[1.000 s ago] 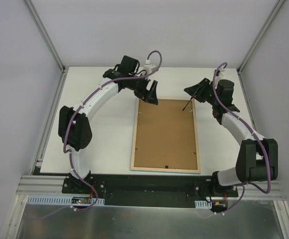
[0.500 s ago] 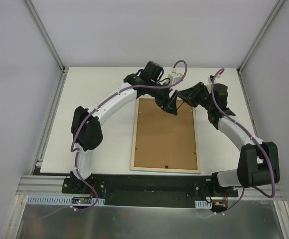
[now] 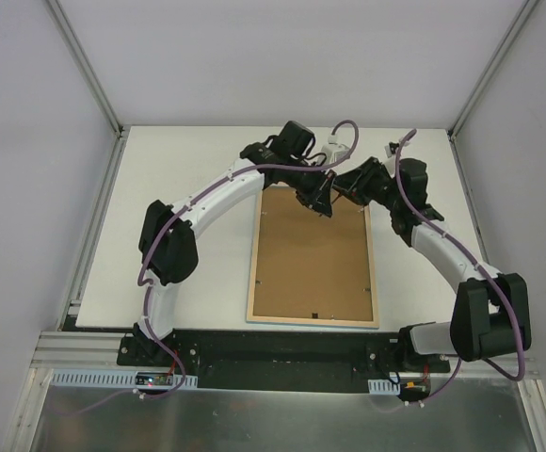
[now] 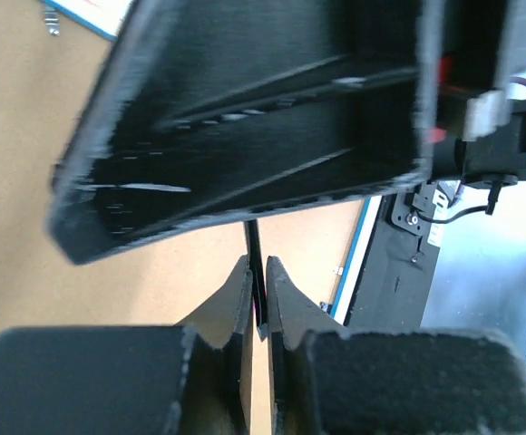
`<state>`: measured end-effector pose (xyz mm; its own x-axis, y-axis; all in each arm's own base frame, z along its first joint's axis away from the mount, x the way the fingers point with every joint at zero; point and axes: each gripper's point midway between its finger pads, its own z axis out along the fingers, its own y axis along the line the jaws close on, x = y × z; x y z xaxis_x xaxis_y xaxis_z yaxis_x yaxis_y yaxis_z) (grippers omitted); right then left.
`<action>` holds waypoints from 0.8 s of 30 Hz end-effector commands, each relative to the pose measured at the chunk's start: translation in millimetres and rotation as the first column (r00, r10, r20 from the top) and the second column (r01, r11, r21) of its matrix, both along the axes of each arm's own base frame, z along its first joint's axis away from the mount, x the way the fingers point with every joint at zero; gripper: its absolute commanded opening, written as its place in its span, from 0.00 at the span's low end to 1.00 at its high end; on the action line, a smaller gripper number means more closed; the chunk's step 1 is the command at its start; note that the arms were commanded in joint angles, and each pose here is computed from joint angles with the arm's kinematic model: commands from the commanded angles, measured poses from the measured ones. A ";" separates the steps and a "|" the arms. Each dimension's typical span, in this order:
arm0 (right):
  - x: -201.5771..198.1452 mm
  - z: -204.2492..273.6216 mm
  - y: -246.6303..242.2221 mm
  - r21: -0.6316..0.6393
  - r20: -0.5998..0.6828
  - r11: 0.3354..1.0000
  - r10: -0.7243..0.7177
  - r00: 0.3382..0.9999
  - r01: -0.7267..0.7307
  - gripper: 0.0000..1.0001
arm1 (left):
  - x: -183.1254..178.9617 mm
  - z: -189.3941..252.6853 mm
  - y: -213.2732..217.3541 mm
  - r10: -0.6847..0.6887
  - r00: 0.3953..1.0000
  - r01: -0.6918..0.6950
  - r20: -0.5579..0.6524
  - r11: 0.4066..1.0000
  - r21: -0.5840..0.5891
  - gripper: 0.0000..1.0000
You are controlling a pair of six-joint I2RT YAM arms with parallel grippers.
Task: Take the photo out of the frame
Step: Adjust the screwdriver.
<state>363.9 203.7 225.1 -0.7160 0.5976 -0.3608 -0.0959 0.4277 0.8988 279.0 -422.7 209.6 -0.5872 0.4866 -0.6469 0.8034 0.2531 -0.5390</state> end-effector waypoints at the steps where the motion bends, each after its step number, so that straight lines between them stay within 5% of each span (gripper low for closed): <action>1: -12.1 41.4 5.4 -0.095 0.172 0.989 0.128 0.977 -0.113 0.21 | -4.0 11.5 -3.7 -0.038 0.998 0.040 0.048 0.999 -0.035 0.00; 4: -18.8 44.2 -1.6 -0.212 0.195 0.962 0.216 0.957 -0.174 0.54 | -11.6 5.9 6.2 -0.060 0.996 0.062 0.072 0.998 -0.020 0.00; 7: -31.4 37.3 -2.6 -0.176 0.096 0.937 0.322 0.942 -0.302 0.71 | -19.2 2.4 15.1 -0.084 0.992 0.085 0.094 0.996 -0.010 0.00; 13: -52.5 27.5 4.3 -0.124 -0.001 0.887 0.449 0.894 -0.446 0.66 | -29.4 -1.4 23.4 -0.109 0.989 0.110 0.101 0.994 -0.005 0.00; 24: -79.3 20.2 17.5 -0.148 0.005 0.839 0.530 0.848 -0.523 0.42 | -32.7 -4.0 23.0 -0.121 0.986 0.121 0.118 0.993 0.005 0.00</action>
